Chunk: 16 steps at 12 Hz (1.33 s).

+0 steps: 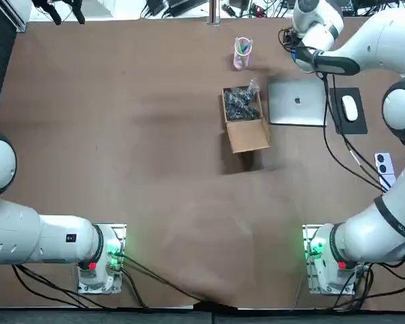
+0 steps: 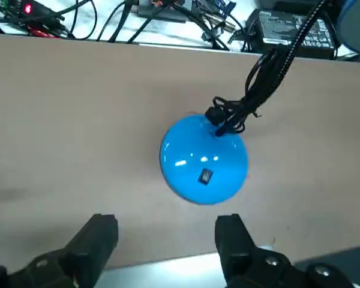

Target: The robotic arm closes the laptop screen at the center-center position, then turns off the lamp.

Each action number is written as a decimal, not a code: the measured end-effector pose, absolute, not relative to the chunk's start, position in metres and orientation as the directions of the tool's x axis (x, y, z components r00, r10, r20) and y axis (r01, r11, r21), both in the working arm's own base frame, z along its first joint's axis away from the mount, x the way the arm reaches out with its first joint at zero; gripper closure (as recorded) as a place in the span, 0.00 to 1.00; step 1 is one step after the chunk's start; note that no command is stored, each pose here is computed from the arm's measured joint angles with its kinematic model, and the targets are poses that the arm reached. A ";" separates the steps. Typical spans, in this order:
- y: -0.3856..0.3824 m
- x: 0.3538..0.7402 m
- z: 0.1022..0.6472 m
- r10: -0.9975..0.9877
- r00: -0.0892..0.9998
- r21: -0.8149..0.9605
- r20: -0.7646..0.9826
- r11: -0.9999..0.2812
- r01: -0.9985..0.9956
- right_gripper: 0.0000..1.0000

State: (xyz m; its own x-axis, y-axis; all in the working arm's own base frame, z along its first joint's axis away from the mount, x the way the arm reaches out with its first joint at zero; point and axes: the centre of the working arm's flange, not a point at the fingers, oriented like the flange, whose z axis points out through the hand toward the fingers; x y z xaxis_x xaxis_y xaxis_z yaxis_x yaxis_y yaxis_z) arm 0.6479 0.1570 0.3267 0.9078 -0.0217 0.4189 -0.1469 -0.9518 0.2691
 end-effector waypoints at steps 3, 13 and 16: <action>0.173 0.635 0.354 -0.038 0.937 0.268 0.347 -0.953 -0.138 0.00; 0.152 0.575 0.496 -0.039 0.998 0.175 0.058 -0.983 -0.049 0.00; 0.108 0.548 0.545 -0.003 1.000 0.111 -0.020 -0.994 -0.001 0.00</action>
State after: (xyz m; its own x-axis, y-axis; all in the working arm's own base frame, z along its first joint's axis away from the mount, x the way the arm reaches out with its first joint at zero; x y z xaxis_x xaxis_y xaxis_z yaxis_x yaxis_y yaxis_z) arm 0.5480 0.1077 0.5452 0.9998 -0.0032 -0.0199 -0.0010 -0.9939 0.1106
